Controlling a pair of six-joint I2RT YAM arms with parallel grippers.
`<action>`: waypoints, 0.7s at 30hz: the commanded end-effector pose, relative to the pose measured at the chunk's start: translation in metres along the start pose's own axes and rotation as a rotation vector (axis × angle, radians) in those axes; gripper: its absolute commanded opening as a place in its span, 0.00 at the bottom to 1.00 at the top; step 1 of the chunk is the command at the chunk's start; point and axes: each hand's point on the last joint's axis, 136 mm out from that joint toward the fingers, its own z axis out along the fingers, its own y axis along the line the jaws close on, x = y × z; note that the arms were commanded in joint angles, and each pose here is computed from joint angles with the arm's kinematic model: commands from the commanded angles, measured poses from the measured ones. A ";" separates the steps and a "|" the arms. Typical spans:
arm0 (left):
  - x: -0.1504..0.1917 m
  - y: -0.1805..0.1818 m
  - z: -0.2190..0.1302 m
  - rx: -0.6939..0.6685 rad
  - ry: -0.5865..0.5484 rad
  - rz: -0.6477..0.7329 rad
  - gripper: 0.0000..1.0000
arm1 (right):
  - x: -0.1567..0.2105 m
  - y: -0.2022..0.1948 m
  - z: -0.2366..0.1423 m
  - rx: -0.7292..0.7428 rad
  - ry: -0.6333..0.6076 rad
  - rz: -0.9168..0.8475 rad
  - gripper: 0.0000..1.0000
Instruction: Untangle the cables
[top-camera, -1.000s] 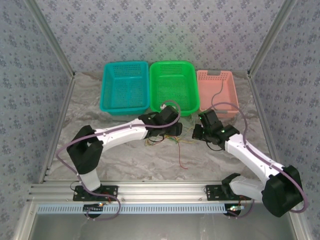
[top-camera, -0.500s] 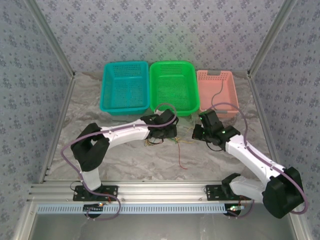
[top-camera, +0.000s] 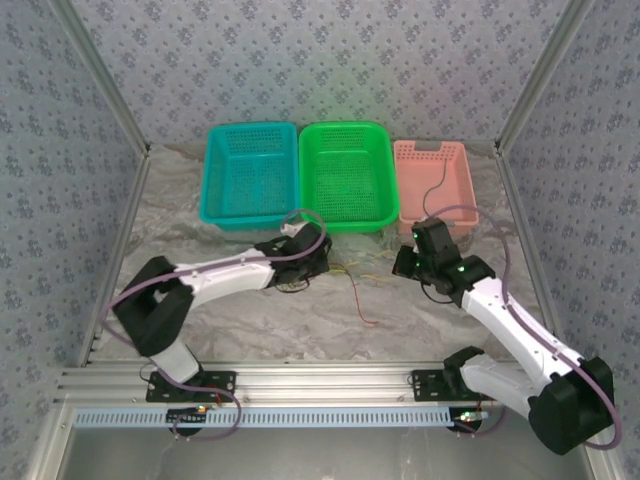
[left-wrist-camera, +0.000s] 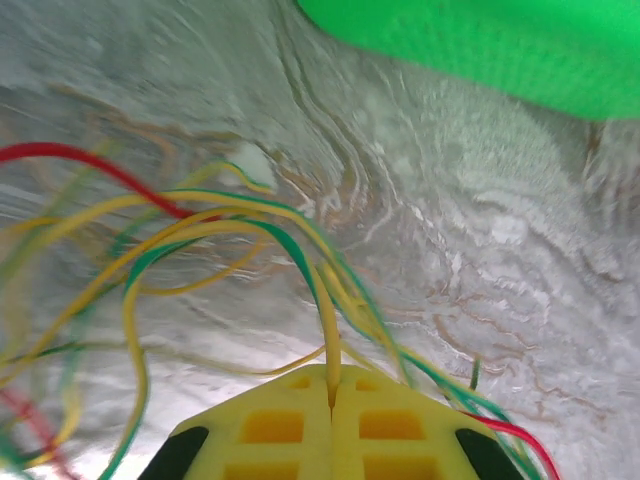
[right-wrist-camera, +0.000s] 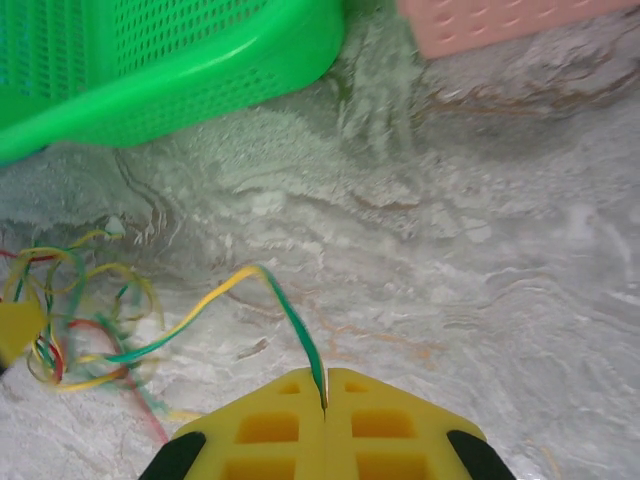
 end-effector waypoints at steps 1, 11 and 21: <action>-0.015 0.063 -0.019 -0.172 -0.081 -0.012 0.00 | -0.034 -0.027 -0.027 0.110 -0.106 0.053 0.00; -0.009 0.117 -0.034 -0.253 -0.088 -0.034 0.00 | -0.081 -0.045 -0.068 0.126 -0.241 0.156 0.00; -0.016 0.127 -0.049 -0.271 -0.127 -0.030 0.00 | -0.086 -0.049 -0.066 0.110 -0.223 0.168 0.00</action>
